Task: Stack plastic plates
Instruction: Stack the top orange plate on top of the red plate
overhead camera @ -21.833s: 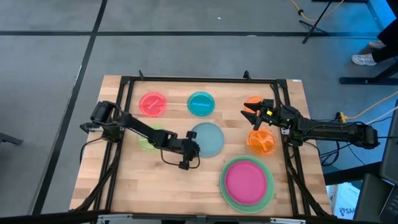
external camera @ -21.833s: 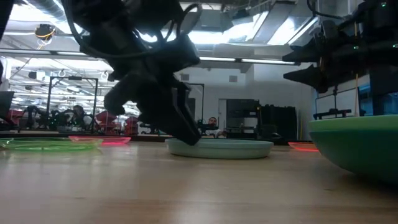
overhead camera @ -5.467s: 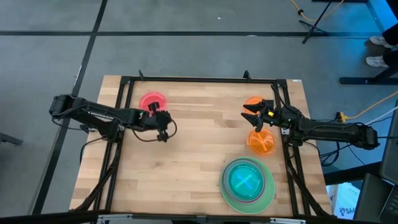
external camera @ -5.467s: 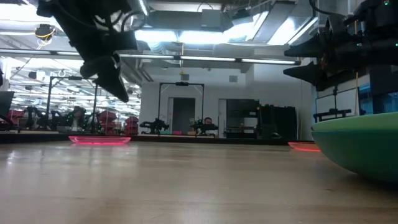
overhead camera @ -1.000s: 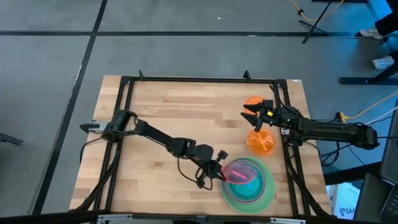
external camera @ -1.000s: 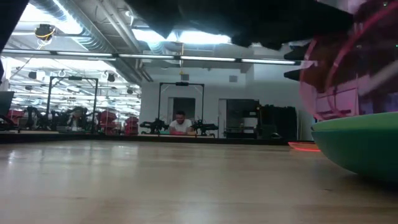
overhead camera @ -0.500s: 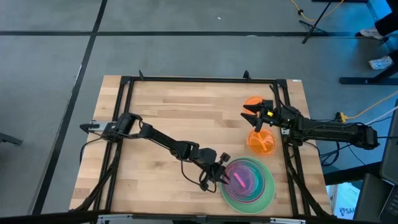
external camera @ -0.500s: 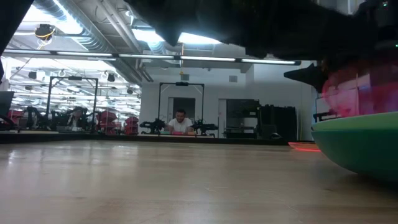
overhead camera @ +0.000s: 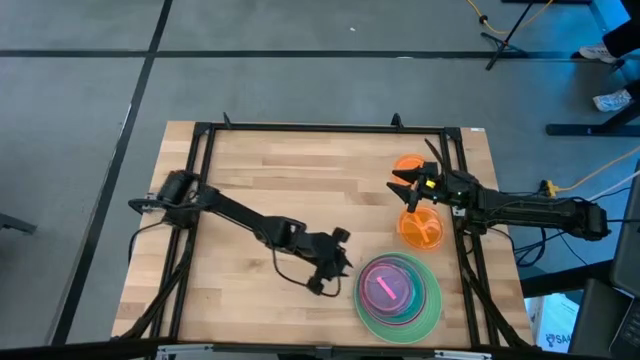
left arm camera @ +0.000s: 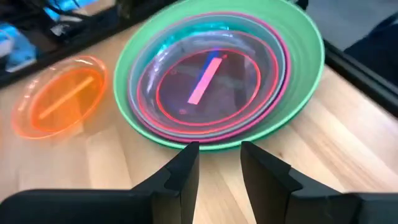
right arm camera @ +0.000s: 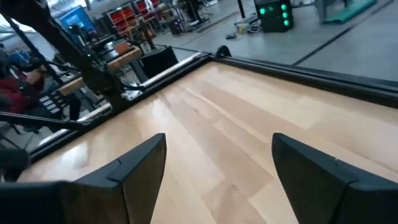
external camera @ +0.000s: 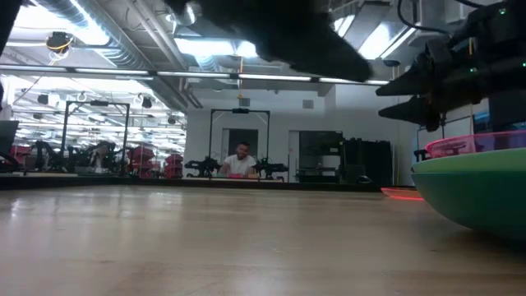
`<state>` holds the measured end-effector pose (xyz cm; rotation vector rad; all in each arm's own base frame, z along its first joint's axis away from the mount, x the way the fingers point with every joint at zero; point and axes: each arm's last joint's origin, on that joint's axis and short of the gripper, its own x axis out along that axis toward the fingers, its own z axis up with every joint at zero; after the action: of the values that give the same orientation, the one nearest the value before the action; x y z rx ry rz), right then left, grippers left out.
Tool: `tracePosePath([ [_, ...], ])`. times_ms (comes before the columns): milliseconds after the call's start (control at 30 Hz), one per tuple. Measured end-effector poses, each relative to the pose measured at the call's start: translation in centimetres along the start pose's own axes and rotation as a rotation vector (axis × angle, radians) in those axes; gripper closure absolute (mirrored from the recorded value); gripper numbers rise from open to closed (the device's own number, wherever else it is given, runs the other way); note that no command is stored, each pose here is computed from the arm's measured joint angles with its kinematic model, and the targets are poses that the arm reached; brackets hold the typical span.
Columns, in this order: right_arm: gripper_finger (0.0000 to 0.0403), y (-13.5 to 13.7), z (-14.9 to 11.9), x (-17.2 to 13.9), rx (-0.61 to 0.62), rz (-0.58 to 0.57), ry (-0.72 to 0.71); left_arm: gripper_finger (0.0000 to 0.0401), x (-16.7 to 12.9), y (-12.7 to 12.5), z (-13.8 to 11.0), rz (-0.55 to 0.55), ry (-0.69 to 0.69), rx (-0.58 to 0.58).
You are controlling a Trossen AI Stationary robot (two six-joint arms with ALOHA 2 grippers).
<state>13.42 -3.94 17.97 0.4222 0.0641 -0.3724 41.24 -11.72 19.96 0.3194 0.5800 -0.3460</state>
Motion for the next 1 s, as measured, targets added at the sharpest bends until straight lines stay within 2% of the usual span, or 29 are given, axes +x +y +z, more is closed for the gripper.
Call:
tracePosePath([
  [67,0.012,-0.1,0.0,0.0,0.002,-0.012,0.002,0.0289,-1.5,-0.4,-0.8,0.035,-0.021,-0.006],
  [133,0.012,-0.1,-0.1,0.0,0.004,-0.02,0.009,0.0289,-3.0,-0.5,-1.4,0.093,-0.106,-0.028],
  [400,0.012,0.2,0.3,1.2,0.019,-0.042,0.071,0.0289,-7.7,-2.2,-8.6,0.164,-0.338,-0.125],
  [500,0.012,0.6,1.0,2.4,0.013,-0.079,0.111,0.0289,-8.6,-2.4,-10.7,0.231,-0.389,-0.165],
  [667,0.012,0.9,2.0,5.0,-0.022,-0.247,0.276,0.0289,-9.5,-1.7,-12.3,0.368,-0.453,-0.208],
  [767,0.012,0.5,1.3,6.1,-0.073,-0.41,0.449,0.0289,-9.5,-1.5,-12.3,0.375,-0.458,-0.212],
  [867,0.012,0.0,0.4,7.0,-0.09,-0.546,0.56,0.0289,-9.5,-1.5,-12.3,0.355,-0.46,-0.207],
  [1000,0.012,-1.0,-1.7,7.6,-0.096,-0.656,0.676,0.0289,-9.4,-1.6,-12.3,0.352,-0.453,-0.207],
])
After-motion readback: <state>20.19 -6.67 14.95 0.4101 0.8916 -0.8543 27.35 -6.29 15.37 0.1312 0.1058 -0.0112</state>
